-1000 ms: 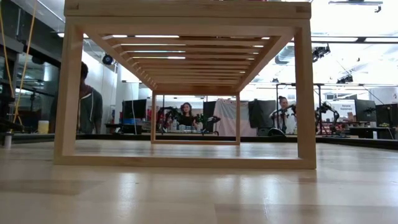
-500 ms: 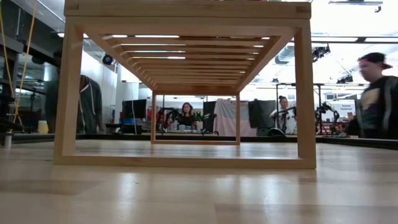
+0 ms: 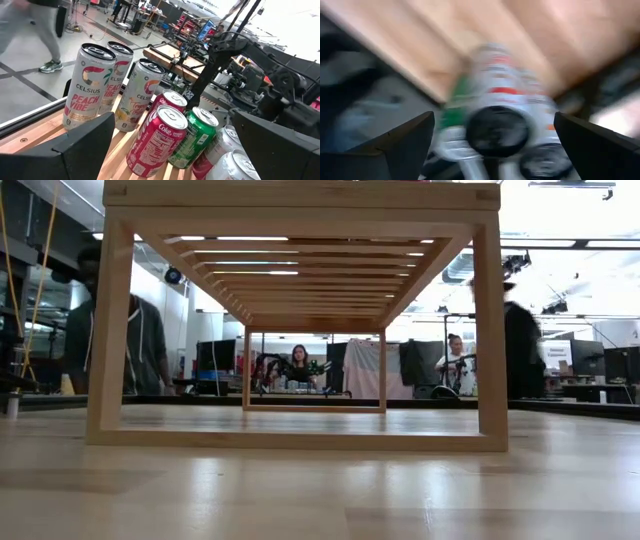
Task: Place canned beverage on shelf
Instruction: Put the white pink can on the shelf
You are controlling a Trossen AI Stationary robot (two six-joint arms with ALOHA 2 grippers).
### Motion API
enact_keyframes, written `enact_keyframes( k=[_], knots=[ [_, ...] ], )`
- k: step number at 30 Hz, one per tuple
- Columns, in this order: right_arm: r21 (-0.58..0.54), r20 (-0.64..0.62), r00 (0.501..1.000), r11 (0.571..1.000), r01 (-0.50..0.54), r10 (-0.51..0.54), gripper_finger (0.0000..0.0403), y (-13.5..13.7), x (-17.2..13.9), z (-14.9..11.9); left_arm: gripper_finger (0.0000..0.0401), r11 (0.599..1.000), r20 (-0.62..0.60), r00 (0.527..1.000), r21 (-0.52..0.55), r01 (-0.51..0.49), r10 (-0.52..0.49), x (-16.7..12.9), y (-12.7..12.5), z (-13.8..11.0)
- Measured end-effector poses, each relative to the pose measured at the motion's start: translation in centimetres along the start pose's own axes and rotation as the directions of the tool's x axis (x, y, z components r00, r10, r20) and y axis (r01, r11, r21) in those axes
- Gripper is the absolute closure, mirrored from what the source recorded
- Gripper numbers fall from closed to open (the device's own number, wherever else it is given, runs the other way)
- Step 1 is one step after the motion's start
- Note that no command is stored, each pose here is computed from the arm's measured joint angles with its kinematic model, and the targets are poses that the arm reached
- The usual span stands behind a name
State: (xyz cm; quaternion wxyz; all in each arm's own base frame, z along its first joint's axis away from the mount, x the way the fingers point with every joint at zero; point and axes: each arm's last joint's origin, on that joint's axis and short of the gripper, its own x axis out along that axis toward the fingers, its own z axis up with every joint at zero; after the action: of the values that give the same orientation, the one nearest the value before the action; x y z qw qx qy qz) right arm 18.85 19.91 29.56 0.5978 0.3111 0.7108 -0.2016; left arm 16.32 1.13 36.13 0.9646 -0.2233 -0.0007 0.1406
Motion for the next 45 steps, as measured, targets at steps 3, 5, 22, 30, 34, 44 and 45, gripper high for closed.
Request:
enact_keyframes(
  k=[3,5,22,30,34,44,45],
  knots=[
    [0.012,0.022,0.999,0.999,-0.045,0.044,0.0007,-0.7,-0.4,0.0,0.0001,1.000,0.000,1.000,0.000,0.000,0.000,0.0,0.0,0.0],
    [-0.002,0.001,1.000,1.000,-0.028,0.028,0.0007,-0.9,0.0,0.0,0.0001,1.000,0.000,1.000,0.000,0.000,0.000,0.0,0.0,0.0],
    [-0.032,-0.103,0.993,0.998,-0.053,0.049,0.0025,-0.8,3.4,0.4,0.0001,1.000,0.000,1.000,0.005,0.000,0.000,0.0,0.0,0.0],
    [-0.060,-0.105,0.993,0.996,-0.061,0.054,0.0168,-0.7,2.4,0.3,0.0001,1.000,0.010,1.000,0.028,0.005,-0.005,-0.4,0.0,0.2],
    [-0.127,-0.060,0.995,0.989,-0.081,0.074,0.0170,-0.4,0.0,0.4,0.0001,0.999,0.079,0.996,0.017,0.037,-0.038,-1.5,-0.1,1.1],
    [-0.270,0.057,0.997,0.963,-0.026,0.043,0.0170,-2.4,-6.4,4.9,0.0001,0.995,0.304,0.947,0.026,0.101,-0.104,-4.8,-0.3,3.6],
    [-0.277,0.051,0.998,0.961,-0.013,0.028,0.0170,-2.8,-6.7,5.4,0.0001,0.994,0.312,0.944,0.025,0.105,-0.108,-5.0,-0.3,3.7]
  ],
)
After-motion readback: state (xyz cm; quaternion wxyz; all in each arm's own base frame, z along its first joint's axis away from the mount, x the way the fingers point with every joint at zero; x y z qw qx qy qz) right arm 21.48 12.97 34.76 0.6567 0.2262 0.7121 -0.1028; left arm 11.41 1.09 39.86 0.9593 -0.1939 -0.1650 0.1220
